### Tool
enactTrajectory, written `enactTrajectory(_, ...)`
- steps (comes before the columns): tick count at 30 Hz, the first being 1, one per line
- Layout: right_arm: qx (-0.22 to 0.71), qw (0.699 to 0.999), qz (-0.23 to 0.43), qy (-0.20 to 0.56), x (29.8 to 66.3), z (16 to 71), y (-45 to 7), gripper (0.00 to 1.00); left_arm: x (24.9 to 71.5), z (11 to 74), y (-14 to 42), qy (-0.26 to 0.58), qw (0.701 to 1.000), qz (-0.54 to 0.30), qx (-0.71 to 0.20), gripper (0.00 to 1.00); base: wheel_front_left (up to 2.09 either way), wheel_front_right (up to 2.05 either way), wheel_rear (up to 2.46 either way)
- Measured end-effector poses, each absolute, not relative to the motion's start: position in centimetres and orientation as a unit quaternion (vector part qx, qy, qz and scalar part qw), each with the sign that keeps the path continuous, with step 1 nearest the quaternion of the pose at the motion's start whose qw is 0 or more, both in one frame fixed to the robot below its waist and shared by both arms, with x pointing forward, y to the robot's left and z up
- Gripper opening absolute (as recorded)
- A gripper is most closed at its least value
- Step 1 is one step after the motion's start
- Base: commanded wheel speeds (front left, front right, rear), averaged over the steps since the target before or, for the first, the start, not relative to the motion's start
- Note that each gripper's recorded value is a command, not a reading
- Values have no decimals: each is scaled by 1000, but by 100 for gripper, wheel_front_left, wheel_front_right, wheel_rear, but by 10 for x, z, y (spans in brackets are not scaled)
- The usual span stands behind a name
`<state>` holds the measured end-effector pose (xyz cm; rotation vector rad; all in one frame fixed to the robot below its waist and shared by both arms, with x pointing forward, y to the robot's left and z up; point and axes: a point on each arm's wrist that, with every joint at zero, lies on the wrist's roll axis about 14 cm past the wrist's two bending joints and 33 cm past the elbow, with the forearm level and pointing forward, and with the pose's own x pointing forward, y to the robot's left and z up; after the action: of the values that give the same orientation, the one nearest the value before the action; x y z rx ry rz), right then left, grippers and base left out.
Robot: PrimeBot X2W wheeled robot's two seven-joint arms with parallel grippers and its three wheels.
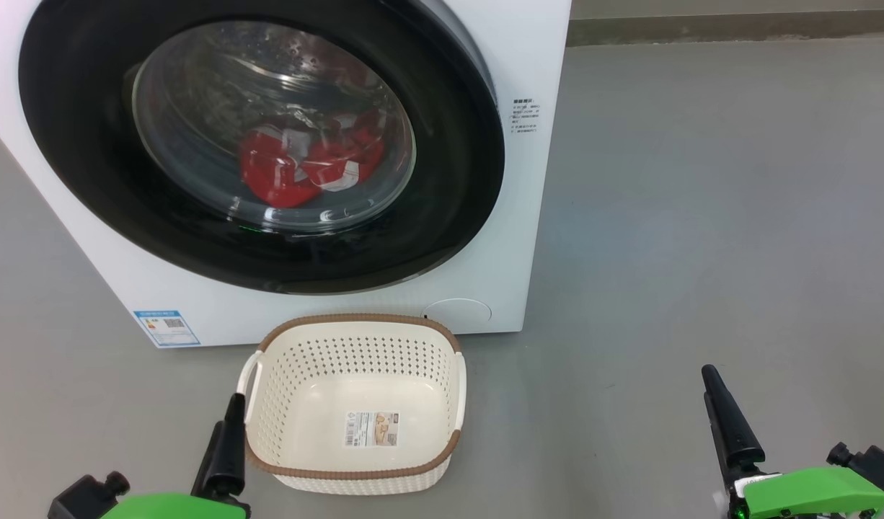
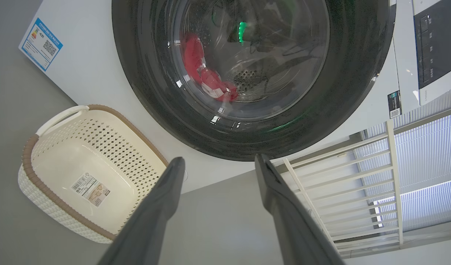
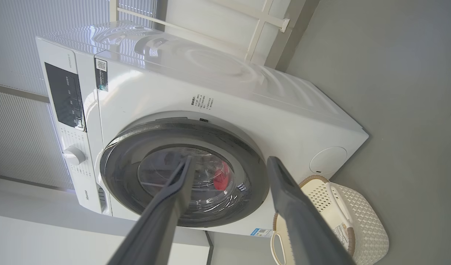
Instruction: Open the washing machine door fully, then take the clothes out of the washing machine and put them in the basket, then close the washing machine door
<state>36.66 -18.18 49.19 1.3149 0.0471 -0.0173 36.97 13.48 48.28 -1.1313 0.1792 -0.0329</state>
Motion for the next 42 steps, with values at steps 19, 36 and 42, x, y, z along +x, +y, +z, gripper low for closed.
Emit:
enactTrajectory(19,537,843,17,1,369,512,-177,100,373,497,128,64,914,-41,-399,100,0,0,0)
enactTrajectory(36,440,897,33,-15,366,526,-174,100,376,516,123,23,968,-56,-244,100,0,0,0)
enactTrajectory(42,387,921,39,-24,366,534,-174,100,374,522,119,7,978,-65,-197,100,0,0,0)
